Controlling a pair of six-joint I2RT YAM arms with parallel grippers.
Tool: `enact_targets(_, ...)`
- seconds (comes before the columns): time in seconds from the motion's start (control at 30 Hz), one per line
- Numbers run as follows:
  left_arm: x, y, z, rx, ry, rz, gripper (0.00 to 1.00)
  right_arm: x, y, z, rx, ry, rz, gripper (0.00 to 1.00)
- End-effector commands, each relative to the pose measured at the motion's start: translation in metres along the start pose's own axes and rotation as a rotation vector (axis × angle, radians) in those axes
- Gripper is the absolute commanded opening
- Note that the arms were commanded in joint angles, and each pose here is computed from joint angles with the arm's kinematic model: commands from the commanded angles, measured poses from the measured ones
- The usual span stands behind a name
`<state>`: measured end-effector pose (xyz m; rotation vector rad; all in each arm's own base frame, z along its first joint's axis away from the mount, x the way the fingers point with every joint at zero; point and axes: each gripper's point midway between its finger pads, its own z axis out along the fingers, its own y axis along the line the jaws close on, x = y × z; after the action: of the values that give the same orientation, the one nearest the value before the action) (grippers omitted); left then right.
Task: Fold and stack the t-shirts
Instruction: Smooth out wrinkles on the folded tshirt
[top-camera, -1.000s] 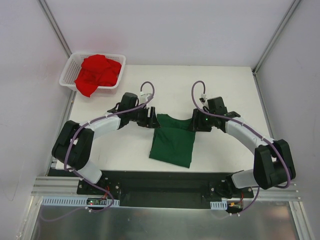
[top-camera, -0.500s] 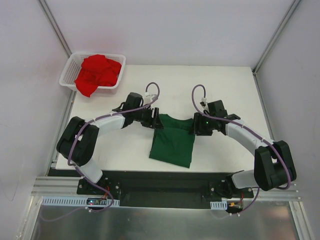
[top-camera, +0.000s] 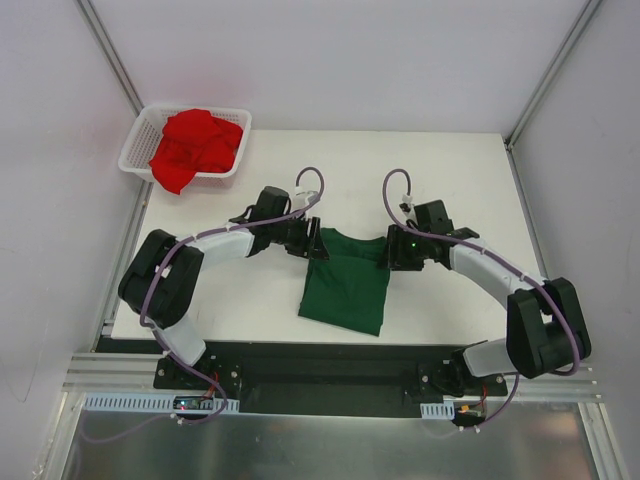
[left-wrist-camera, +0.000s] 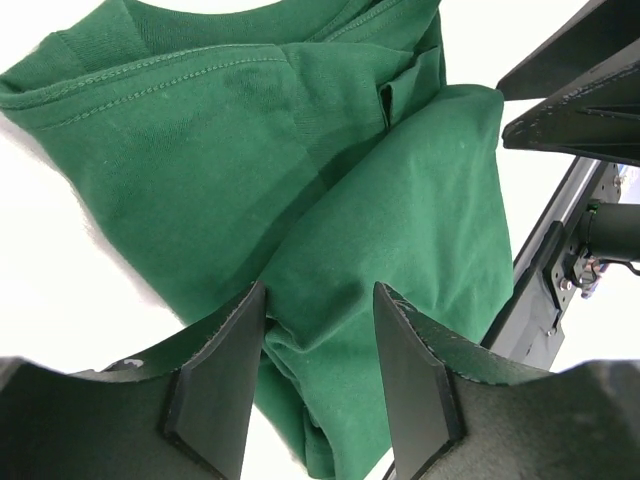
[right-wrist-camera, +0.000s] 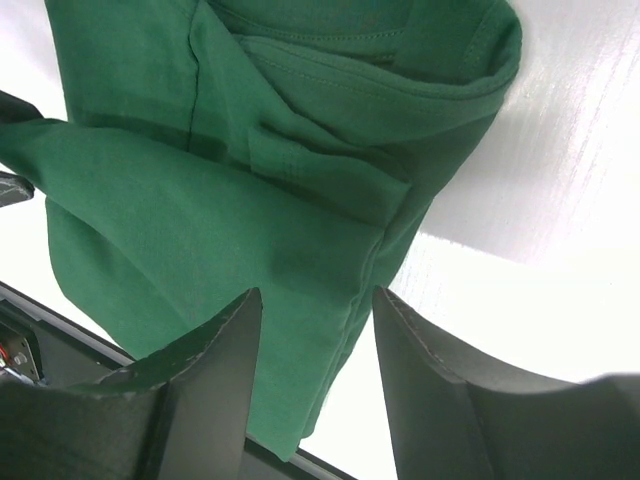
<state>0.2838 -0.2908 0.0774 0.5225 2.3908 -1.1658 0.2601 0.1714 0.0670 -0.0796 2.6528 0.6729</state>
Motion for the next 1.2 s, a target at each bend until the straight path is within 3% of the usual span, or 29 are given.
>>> enact_targets(0.0,-0.012,-0.01,0.002,0.039,-0.023,0.033,0.47,-0.005,0.002,0.005,-0.017,-0.01,0.008,0.49)
enact_targets(0.2,-0.01,-0.009,0.003,0.035,-0.02,0.034,0.38,-0.008,0.005,0.008,-0.03,-0.005,0.011,0.2)
enact_targets(0.37,-0.01,-0.008,0.003,0.031,-0.021,0.031,0.0,-0.006,0.005,0.008,-0.03,-0.002,0.007,0.11)
enact_targets(1.17,-0.045,-0.033,-0.012,0.053,-0.089,0.082,0.0,-0.039,0.017,-0.032,0.008,-0.115,-0.047,0.08)
